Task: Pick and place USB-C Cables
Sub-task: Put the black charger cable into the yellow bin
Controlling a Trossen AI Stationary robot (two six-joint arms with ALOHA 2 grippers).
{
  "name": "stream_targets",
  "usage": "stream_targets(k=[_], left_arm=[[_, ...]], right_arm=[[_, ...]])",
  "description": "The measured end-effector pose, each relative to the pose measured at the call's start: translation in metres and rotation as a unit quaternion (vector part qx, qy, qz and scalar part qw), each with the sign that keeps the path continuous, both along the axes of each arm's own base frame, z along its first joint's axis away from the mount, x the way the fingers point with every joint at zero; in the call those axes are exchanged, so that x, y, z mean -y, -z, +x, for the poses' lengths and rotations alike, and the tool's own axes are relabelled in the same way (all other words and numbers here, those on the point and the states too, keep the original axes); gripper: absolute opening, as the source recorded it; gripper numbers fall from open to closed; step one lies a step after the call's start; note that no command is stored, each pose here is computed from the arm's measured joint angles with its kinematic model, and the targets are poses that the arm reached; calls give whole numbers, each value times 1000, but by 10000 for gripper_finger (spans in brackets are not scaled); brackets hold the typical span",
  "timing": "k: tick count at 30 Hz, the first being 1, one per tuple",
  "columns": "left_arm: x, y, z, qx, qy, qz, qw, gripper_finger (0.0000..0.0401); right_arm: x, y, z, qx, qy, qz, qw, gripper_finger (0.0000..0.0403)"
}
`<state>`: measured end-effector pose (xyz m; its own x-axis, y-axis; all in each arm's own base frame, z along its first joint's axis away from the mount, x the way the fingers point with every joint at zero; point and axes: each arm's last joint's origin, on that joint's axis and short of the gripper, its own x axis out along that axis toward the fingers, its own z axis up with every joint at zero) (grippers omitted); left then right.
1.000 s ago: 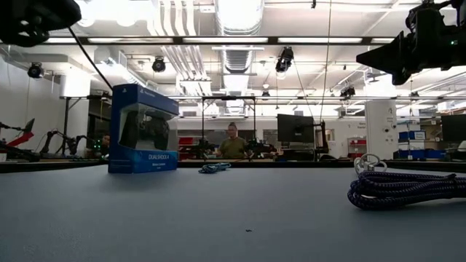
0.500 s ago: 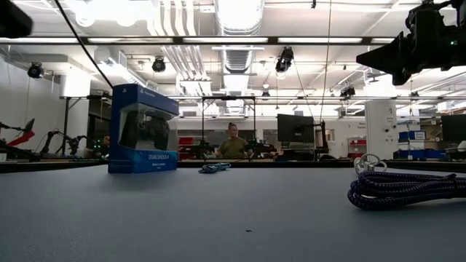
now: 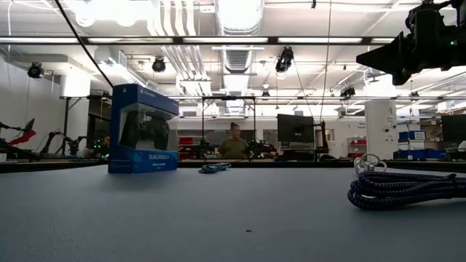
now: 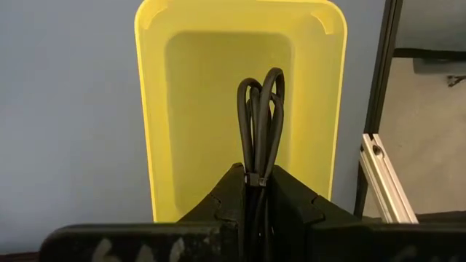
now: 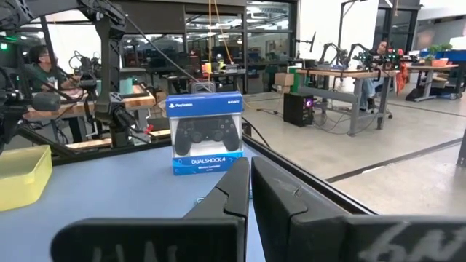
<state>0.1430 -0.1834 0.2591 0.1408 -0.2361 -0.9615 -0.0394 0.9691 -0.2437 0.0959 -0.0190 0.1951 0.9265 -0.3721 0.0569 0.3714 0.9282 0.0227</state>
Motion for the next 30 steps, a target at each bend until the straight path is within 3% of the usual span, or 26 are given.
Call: stream_targets(k=[13, 30], left_arm=[[9, 6, -2, 16, -14, -27, 999, 28], [27, 22, 1, 12, -34, -11, 999, 29]], right_arm=[[0, 0, 0, 2, 0, 4, 1000, 9], [0, 0, 0, 4, -1, 8, 1000, 9]])
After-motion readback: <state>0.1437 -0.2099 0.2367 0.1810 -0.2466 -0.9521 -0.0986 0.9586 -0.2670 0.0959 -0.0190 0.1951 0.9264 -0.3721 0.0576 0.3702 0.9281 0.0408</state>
